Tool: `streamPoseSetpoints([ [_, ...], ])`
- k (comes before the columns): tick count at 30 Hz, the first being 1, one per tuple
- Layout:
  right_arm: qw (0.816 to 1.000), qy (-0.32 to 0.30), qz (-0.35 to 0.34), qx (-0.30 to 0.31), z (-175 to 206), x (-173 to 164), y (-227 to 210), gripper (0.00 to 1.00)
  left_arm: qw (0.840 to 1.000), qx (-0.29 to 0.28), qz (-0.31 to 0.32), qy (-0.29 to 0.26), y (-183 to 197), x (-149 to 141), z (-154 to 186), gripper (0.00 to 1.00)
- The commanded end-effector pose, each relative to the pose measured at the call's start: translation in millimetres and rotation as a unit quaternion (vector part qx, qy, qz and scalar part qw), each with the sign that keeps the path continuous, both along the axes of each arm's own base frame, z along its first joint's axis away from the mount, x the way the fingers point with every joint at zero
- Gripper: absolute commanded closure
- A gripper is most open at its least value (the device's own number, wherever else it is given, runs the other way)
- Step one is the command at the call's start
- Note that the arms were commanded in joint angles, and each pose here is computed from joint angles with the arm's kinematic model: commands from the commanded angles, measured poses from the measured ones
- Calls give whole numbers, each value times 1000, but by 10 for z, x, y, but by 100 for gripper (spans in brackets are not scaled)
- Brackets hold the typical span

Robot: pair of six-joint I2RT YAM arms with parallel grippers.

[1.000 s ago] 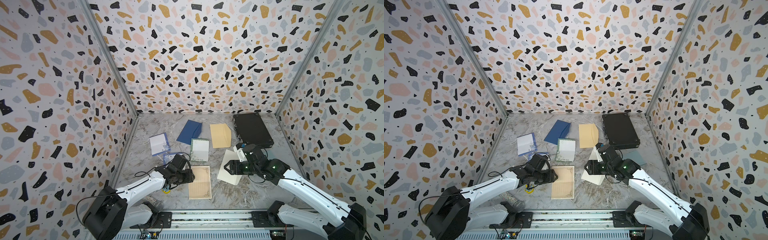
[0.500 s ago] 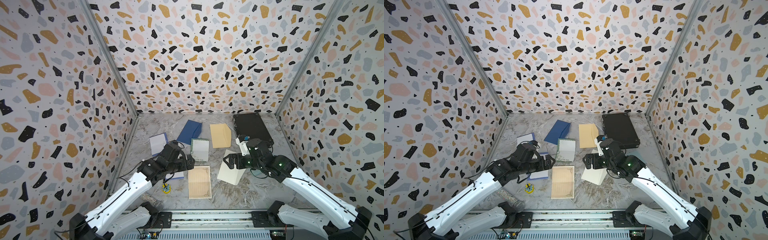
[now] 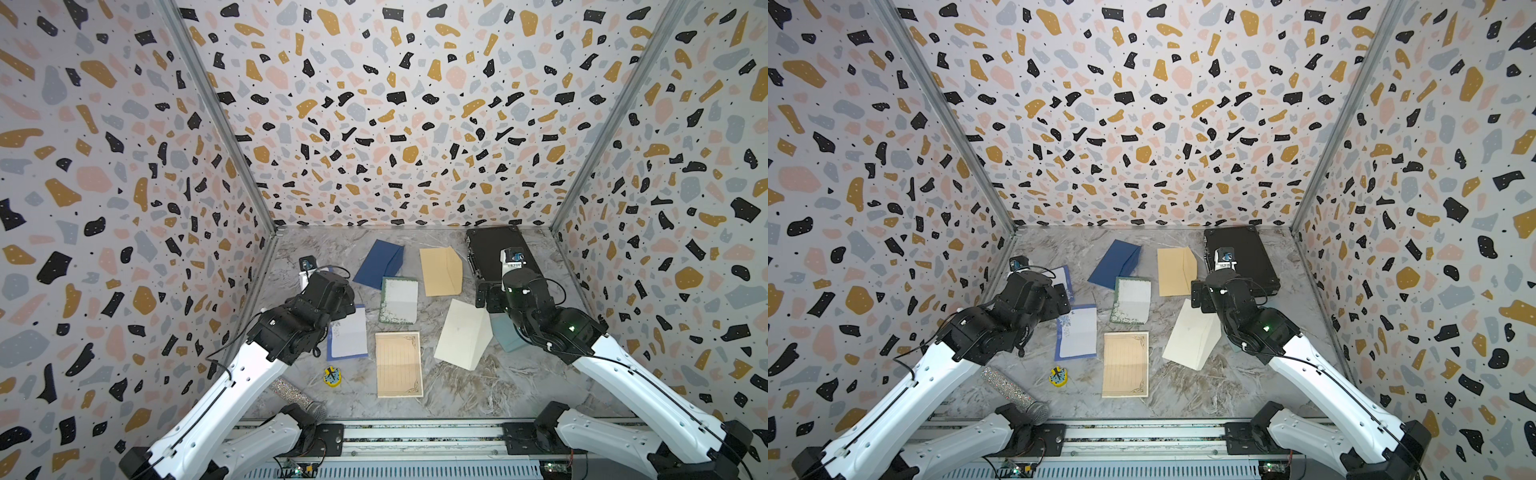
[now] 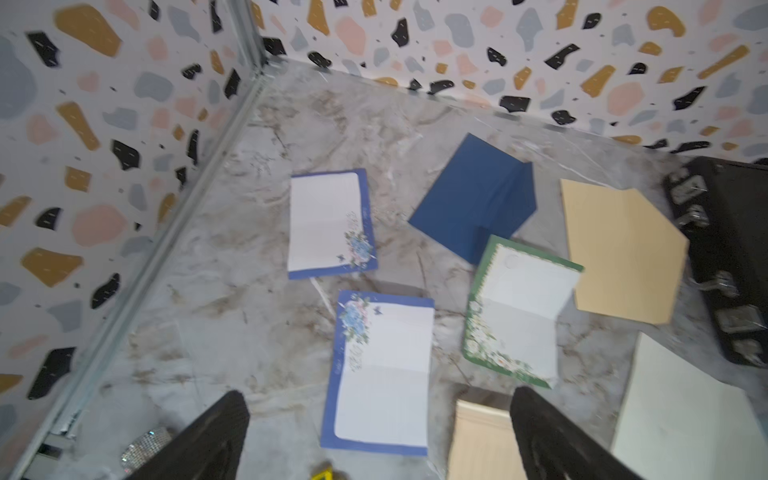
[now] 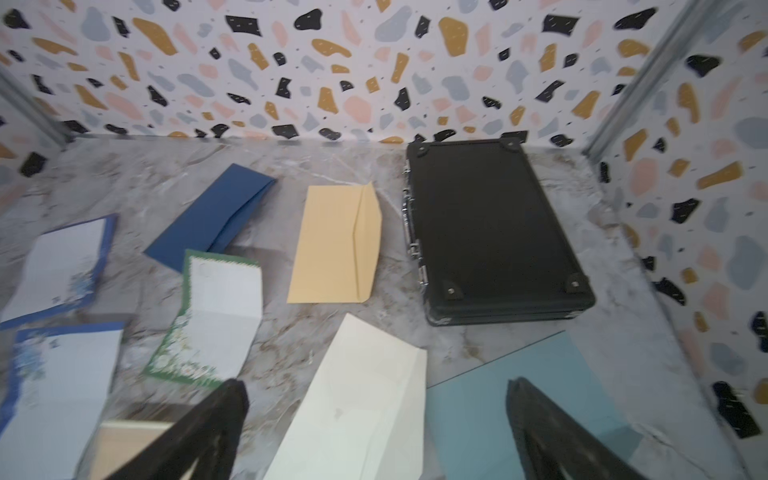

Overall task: Take the letter paper out of the envelope
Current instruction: Reset both arms

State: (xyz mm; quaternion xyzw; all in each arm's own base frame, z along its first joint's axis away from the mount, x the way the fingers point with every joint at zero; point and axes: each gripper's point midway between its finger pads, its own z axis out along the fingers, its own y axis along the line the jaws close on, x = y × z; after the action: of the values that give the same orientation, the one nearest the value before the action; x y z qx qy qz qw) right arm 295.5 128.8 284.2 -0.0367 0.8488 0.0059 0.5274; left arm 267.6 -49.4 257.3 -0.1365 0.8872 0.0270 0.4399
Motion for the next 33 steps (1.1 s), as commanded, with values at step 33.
streamPoseSetpoints([
  [33,987,-101,-104,-74,-1856,664,-1410,0,985,76,31,-151,1103,902,-1725,1],
])
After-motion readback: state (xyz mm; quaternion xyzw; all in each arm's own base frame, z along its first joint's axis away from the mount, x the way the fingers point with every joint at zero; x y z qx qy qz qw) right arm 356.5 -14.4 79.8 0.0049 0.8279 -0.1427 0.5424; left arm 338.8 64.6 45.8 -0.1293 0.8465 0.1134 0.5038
